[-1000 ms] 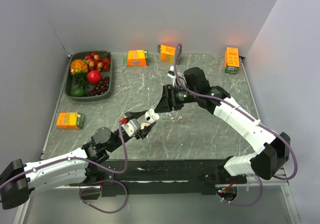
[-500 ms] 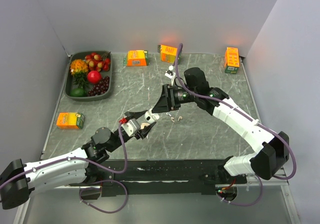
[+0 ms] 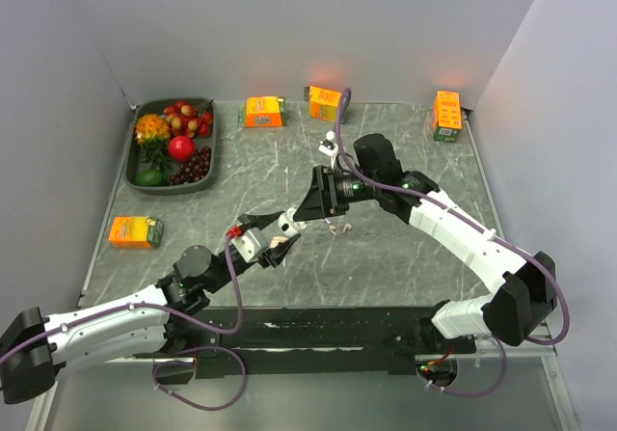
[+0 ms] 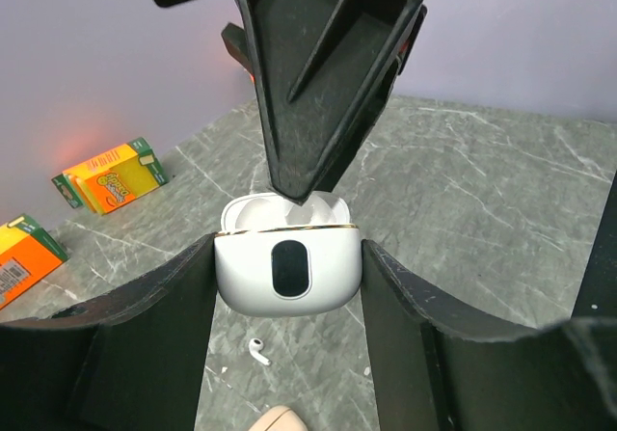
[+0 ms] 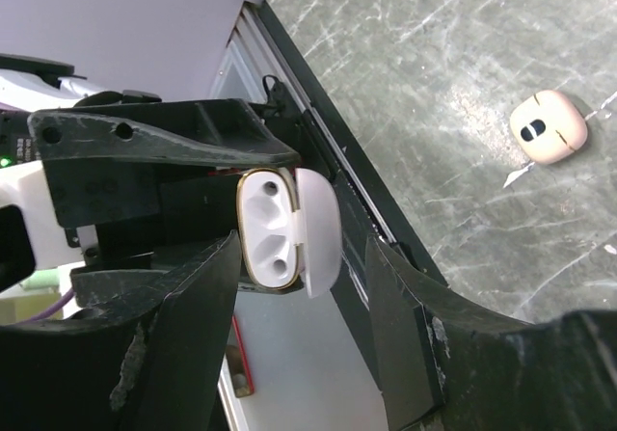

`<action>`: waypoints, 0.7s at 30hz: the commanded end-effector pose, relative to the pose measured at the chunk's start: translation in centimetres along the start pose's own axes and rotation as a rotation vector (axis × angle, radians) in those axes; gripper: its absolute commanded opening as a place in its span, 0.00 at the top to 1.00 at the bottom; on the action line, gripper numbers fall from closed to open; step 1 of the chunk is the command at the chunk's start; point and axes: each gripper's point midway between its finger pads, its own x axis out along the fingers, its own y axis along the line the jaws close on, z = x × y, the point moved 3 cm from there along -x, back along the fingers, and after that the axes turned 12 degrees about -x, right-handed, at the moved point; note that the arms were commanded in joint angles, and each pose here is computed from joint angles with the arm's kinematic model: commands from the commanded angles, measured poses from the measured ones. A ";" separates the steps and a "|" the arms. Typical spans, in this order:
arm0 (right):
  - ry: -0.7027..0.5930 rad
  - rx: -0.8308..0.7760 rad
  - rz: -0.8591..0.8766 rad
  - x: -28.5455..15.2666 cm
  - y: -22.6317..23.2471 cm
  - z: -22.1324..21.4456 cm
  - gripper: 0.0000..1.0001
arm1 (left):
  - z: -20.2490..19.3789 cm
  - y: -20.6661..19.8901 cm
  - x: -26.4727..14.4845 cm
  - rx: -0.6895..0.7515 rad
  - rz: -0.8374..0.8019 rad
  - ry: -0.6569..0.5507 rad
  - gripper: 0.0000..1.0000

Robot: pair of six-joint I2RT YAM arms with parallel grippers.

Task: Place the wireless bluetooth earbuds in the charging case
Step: Adjust the charging case.

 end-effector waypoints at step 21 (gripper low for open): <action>-0.034 0.007 0.100 0.6 0.3 0.4 0.83 | 3.7 -0.7 0.3 -0.062 -0.028 -0.131 0.99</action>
